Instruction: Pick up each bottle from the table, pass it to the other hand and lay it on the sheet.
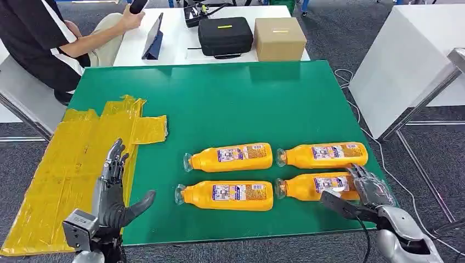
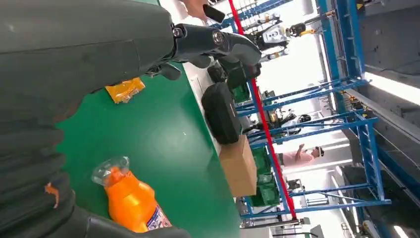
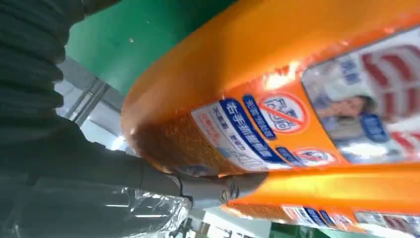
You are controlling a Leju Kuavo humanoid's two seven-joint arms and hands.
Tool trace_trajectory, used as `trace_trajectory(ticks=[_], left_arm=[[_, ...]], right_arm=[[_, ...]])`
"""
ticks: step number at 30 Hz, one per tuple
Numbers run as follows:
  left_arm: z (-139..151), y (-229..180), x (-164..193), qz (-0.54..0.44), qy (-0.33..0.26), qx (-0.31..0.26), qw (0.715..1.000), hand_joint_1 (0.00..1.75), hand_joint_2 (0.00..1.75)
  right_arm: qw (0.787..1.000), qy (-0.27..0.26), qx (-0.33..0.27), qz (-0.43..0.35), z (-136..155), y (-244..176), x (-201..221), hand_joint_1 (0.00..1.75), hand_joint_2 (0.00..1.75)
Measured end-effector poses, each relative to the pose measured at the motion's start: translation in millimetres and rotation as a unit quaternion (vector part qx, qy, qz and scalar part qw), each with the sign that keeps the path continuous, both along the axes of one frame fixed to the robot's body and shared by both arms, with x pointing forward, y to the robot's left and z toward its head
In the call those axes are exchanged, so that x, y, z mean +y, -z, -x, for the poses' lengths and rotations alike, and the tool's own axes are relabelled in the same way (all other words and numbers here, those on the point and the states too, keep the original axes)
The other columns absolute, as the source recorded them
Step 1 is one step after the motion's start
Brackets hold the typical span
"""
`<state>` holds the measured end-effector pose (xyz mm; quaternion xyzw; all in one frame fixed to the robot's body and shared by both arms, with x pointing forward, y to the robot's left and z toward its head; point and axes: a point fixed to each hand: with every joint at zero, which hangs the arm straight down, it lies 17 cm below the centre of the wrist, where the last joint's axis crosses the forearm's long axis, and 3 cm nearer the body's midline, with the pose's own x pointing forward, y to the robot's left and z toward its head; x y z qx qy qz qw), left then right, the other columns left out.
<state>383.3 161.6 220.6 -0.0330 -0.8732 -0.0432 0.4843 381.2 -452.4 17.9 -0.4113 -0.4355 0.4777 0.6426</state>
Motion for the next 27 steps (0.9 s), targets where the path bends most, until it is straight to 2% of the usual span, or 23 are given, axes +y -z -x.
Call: trace_trajectory(ticks=[5,7,14,27], left_arm=[[-3.6,0.9,-1.4,-0.001,0.003,0.001,1.000,0.00,1.75],[-5.4,0.8,-2.3,-0.001,0.005,0.002,1.000,0.00,1.75],[-13.3,-0.2,-4.1,0.000,0.009,0.003,1.000,0.00,1.75],[-15.4,5.5,-5.1,-0.001,0.010,0.010,1.000,0.00,1.75]], right_arm=[[1.000,0.008,0.012,-0.001,-10.5,8.5,-3.9,0.00,1.75],[1.000,0.012,0.017,0.000,-14.7,11.3,-5.2,0.23,1.75],[0.999,0.013,0.031,0.003,-27.2,21.4,-2.4,0.23,1.75],[0.999,0.014,0.036,0.003,-30.9,25.9,-1.6,0.23,1.75]])
